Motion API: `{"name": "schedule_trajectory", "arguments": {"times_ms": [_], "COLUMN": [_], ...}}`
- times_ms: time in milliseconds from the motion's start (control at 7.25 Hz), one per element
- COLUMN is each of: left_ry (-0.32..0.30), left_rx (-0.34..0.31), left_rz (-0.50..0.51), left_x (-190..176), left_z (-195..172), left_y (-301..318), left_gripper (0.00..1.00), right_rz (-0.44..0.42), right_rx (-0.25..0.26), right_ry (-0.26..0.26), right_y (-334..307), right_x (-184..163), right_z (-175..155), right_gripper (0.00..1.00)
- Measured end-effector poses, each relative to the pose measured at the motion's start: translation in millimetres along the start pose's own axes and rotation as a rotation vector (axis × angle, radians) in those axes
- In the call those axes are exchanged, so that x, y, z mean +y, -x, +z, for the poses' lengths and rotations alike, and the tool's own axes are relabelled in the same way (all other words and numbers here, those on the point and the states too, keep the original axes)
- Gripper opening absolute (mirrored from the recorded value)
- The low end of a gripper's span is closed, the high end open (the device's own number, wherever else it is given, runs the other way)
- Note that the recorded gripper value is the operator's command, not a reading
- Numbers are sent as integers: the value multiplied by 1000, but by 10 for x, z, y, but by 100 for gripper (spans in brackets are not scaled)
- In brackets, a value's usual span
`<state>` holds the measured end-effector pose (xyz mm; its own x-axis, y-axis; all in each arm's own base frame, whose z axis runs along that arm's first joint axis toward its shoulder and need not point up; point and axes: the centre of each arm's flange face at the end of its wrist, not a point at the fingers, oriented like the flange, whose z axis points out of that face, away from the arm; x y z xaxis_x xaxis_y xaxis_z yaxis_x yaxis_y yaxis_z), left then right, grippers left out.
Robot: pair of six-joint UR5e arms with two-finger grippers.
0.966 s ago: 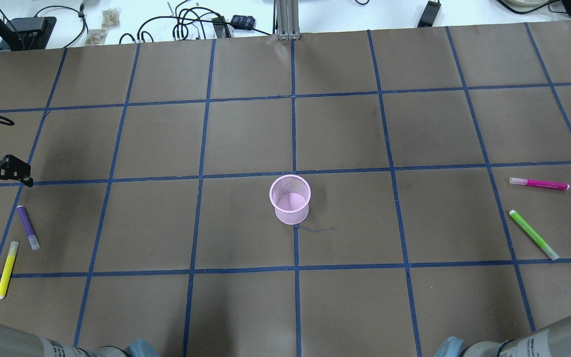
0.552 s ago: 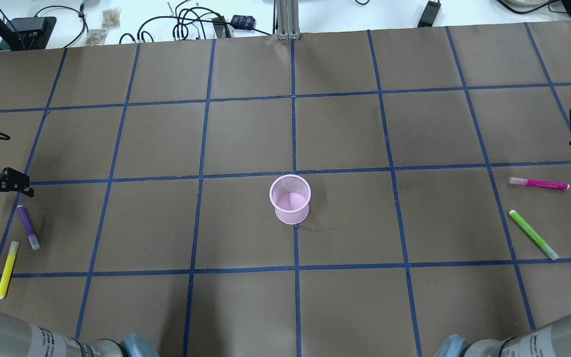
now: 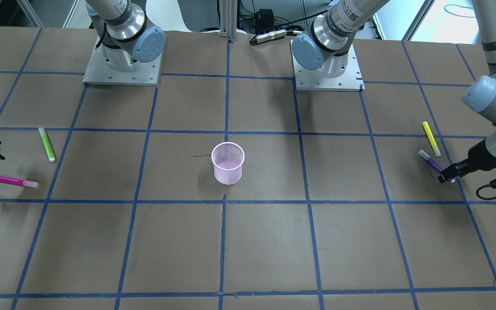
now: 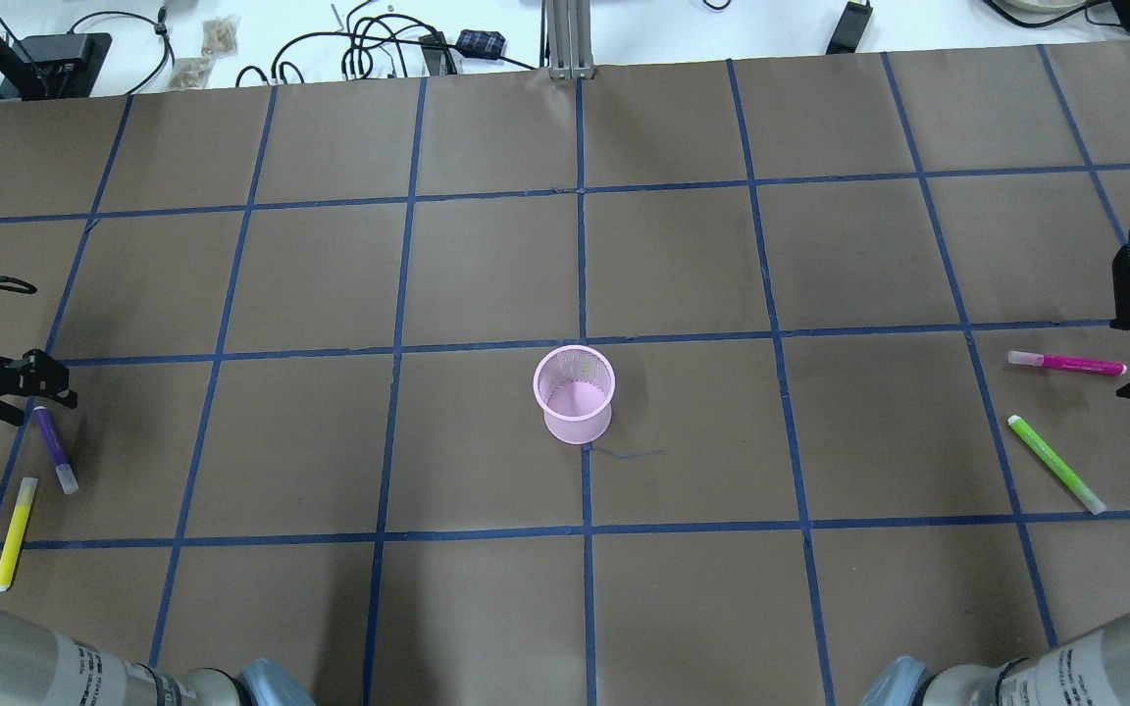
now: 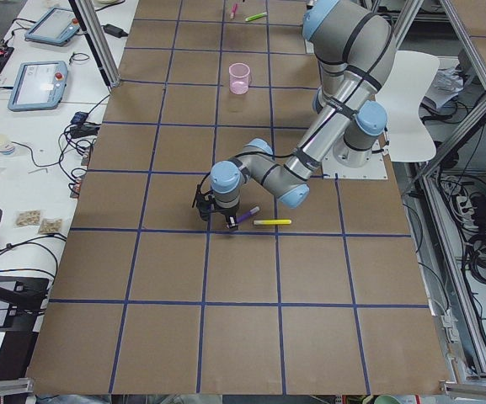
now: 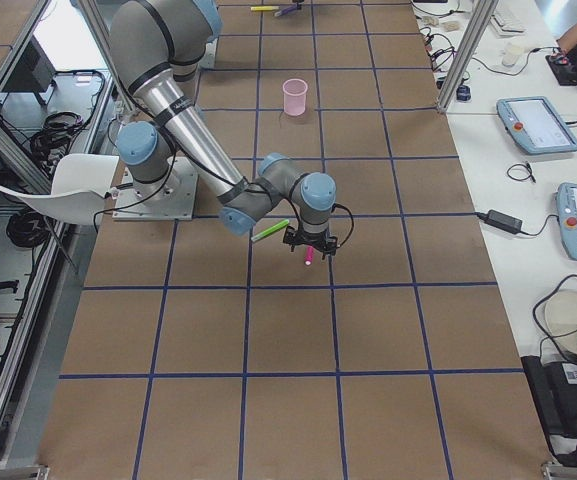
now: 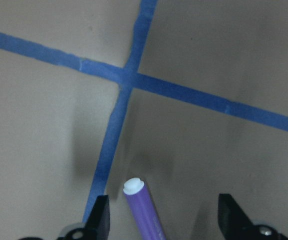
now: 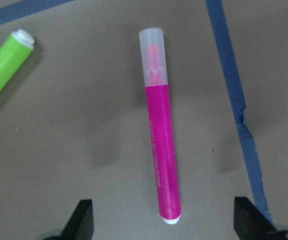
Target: Insert purple and pink pens into pink cup
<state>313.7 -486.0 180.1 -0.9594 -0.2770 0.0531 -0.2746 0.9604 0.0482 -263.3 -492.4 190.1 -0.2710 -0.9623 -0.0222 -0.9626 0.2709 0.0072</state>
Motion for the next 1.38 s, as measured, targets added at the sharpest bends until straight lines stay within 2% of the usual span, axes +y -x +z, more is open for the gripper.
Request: {"name": "schedule_trajectory", "arguments": {"times_ms": [138, 276, 414, 552, 690, 828, 966, 1241, 1379], "left_ry": [5, 9, 12, 15, 18, 21, 20, 14, 12], "left_rx": [3, 5, 6, 7, 9, 10, 11, 9, 7], "left_rz": [2, 4, 7, 8, 7, 8, 29, 90, 99], "left_x": [9, 7, -1, -8, -7, 1, 2, -7, -11], "left_z": [27, 51, 76, 98, 121, 134, 129, 109, 95], "left_y": [-5, -2, 4, 10, 16, 21, 28, 37, 39], "left_gripper": [78, 78, 78, 73, 44, 7, 0, 0, 0], "right_rz": [1, 1, 0, 2, 4, 7, 9, 13, 14], "right_rx": [-10, -13, -9, -4, -6, -12, -19, -38, -31], "right_ry": [-4, -4, -1, 4, 7, 6, 9, 57, 79], "right_y": [-6, -11, -16, -19, -19, -22, -29, -18, -6], "right_x": [22, 37, 44, 51, 54, 58, 67, 120, 133], "right_z": [68, 105, 118, 125, 143, 186, 217, 186, 89], "right_gripper": [93, 83, 64, 52, 38, 17, 0, 0, 0]}}
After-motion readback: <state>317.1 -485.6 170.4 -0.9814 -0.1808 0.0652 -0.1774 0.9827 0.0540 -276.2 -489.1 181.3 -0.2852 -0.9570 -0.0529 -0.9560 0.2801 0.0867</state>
